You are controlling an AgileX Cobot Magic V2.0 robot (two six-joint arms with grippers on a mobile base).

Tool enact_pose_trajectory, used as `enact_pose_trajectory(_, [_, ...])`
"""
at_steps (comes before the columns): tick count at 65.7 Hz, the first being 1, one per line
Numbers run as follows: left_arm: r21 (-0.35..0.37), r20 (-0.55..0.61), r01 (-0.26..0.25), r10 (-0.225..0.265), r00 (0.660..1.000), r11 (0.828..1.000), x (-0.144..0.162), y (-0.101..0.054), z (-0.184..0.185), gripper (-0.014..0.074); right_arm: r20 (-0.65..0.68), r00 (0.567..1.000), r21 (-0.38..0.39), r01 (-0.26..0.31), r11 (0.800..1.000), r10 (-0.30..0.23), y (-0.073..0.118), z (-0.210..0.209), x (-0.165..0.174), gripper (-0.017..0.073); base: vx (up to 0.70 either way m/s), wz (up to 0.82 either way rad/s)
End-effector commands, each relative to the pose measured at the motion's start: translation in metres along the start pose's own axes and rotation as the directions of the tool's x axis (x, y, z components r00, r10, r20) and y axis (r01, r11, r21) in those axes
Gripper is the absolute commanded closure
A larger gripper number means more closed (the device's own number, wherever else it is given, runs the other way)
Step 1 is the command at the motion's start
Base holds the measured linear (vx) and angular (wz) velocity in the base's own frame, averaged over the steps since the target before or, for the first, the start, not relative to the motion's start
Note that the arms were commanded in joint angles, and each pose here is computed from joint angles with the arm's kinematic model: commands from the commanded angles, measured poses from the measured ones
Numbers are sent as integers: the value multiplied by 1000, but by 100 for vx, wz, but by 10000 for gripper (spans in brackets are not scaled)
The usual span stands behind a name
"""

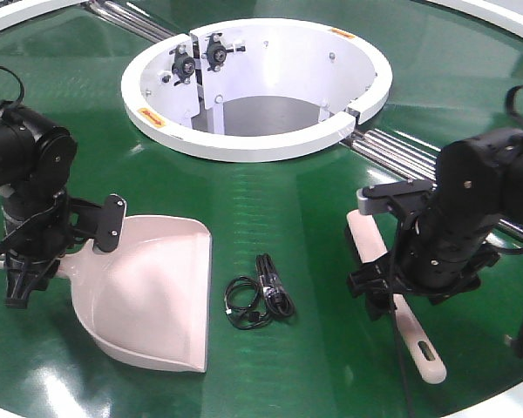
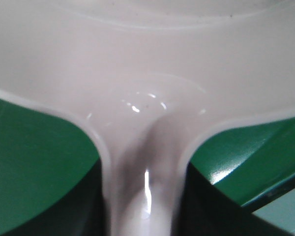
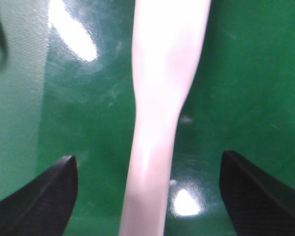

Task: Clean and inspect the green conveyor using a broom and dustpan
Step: 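Lower the right gripper and grasp the pink brush handle, then sweep the black cable with the brush into the dustpan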

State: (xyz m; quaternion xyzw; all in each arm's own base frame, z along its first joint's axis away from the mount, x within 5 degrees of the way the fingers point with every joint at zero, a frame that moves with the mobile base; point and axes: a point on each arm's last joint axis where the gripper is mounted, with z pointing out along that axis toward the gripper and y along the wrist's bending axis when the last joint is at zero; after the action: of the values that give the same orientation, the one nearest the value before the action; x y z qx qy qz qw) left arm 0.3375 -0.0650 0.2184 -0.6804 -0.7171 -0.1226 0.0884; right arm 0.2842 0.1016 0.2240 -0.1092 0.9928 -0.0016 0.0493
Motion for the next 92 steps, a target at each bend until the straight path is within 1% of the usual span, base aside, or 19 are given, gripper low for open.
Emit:
enact_pose_trajectory(1, [-40, 8, 25, -25, 1000, 999, 7, -3, -23, 599, 50, 999, 2, 7, 1000, -7, 0, -6, -8, -3, 0, 0])
enact_pose_trajectory(14, [-40, 8, 25, -25, 1000, 999, 7, -3, -23, 599, -21, 1000, 12, -5, 1000, 5, 2, 14, -21, 11, 0, 0])
enact_pose_trajectory(18, [-40, 8, 25, -25, 1000, 999, 7, -3, -23, 599, -47, 999, 14, -6, 1000, 7, 3, 18, -24, 39, 0, 0])
enact_pose_trajectory(24, [-40, 8, 25, -25, 1000, 999, 7, -3, -23, 599, -78, 997, 17, -6, 1000, 7, 3, 24, -25, 108, 0, 0])
enact_pose_trajectory(29, [-40, 8, 25, -25, 1000, 999, 7, -3, -23, 599, -93, 996, 19, -5, 1000, 7, 3, 29, -26, 204, 0, 0])
enact_pose_trajectory(34, [-40, 8, 25, -25, 1000, 999, 7, -3, -23, 599, -93, 996, 19, -5, 1000, 7, 3, 30, -26, 325, 0, 0])
enact_pose_trajectory(37, [-40, 8, 25, -25, 1000, 999, 7, -3, -23, 599, -80, 997, 17, -6, 1000, 7, 3, 28, -26, 403, 0, 0])
enact_pose_trajectory(38, [-40, 8, 25, -25, 1000, 999, 7, -3, -23, 599, -74, 997, 17, -5, 1000, 6, 3, 27, -26, 416, 0, 0])
enact_pose_trajectory(39, [-40, 8, 25, -25, 1000, 999, 7, -3, -23, 599, -69, 998, 16, -5, 1000, 6, 3, 26, -27, 456, 0, 0])
enact_pose_trajectory(44, [-40, 8, 25, -25, 1000, 999, 7, -3, -23, 599, -39, 999, 14, -6, 1000, 7, 3, 18, -26, 577, 0, 0])
enact_pose_trajectory(50, [-40, 8, 25, -25, 1000, 999, 7, -3, -23, 599, -2, 1000, 6, -9, 1000, 9, 3, 6, -24, 571, 0, 0])
enact_pose_trajectory(58, [-40, 8, 25, -25, 1000, 999, 7, -3, -23, 599, 13, 1000, -7, -16, 1000, 16, 3, -9, -18, 568, 0, 0])
enact_pose_trajectory(67, [-40, 8, 25, -25, 1000, 999, 7, -3, -23, 599, -15, 999, -44, -36, 998, 36, 6, -20, -10, 566, 0, 0])
enact_pose_trajectory(73, [-40, 8, 25, -25, 1000, 999, 7, -3, -23, 599, -62, 997, -76, -53, 996, 48, 9, -21, -5, 564, 0, 0])
enact_pose_trajectory(81, [-40, 8, 25, -25, 1000, 999, 7, -3, -23, 599, -83, 996, -63, -50, 997, 45, 22, -21, -1, 564, 0, 0])
enact_pose_trajectory(85, [-40, 8, 25, -25, 1000, 999, 7, -3, -23, 599, -72, 997, -49, -42, 998, 38, 32, -20, 0, 564, 0, 0])
enact_pose_trajectory(88, [-40, 8, 25, -25, 1000, 999, 7, -3, -23, 599, -61, 998, -33, -20, 999, 18, 41, -18, 0, 564, 0, 0])
enact_pose_trajectory(89, [-40, 8, 25, -25, 1000, 999, 7, -3, -23, 599, -58, 998, -30, -29, 999, 27, 41, -18, 0, 564, 0, 0])
enact_pose_trajectory(92, [-40, 8, 25, -25, 1000, 999, 7, -3, -23, 599, -56, 998, -19, -26, 999, 25, 48, -16, 0, 564, 0, 0])
